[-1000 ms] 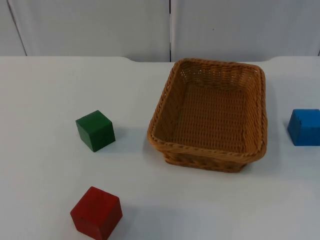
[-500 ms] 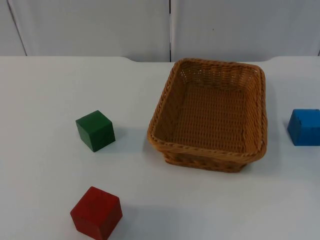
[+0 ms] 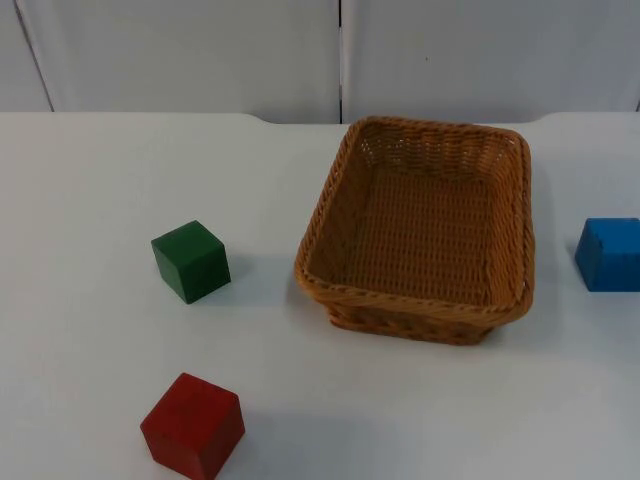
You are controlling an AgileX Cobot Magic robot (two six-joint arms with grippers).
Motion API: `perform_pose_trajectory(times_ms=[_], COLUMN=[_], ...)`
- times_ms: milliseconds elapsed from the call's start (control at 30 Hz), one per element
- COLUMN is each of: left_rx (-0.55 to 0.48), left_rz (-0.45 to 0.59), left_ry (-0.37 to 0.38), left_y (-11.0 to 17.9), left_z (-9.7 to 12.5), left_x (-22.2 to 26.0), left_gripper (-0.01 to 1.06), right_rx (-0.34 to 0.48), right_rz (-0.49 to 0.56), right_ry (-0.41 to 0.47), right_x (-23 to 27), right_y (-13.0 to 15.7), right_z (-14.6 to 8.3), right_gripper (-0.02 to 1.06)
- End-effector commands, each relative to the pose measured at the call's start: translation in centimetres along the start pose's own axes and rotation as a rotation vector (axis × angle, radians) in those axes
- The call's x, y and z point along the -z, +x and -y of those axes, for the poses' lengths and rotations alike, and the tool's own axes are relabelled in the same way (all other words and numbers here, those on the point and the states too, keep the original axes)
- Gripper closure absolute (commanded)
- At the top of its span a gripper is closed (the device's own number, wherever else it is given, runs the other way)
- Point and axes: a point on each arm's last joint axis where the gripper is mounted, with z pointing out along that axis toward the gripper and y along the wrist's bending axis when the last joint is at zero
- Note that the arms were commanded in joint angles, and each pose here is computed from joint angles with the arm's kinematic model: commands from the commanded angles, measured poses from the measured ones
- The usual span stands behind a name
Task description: Pick up one cube with each hand and place exactly two cubes into the same basket, leaving the remaining cube outside.
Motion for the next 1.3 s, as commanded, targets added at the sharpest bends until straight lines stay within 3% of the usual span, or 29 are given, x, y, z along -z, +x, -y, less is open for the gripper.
perform_pose_trajectory(times_ms=[0, 300, 633, 1000, 1267], left_rx=[0.018, 0.01, -0.002, -0.029, -0.053], left_rz=[-0.006, -0.079, -0.174, -0.16, -0.156], left_ry=[0.022, 0.068, 0.063, 0.079, 0.092], left_y=[-0.8, -1.8, -2.4, -5.6, -7.3], left_z=[0.1, 0.4, 0.0, 0.1, 0.1], left_x=[-0.9, -3.6, -7.4, -9.1, -10.6], left_gripper=[0.0, 0.0, 0.0, 0.0, 0.0], right_rx=[0.004, 0.004, -0.009, -0.01, -0.019], right_rz=[-0.003, -0.049, -0.115, -0.257, -0.292], right_ry=[0.006, 0.004, -0.001, -0.01, -0.01], right_x=[-0.8, -2.5, -5.4, -9.5, -12.6], right_y=[-1.1, -3.1, -5.0, -4.8, -4.8], right_z=[0.2, 0.4, 0.6, 0.7, 0.8], right_gripper=[-0.01, -0.01, -0.01, -0.01, -0.01])
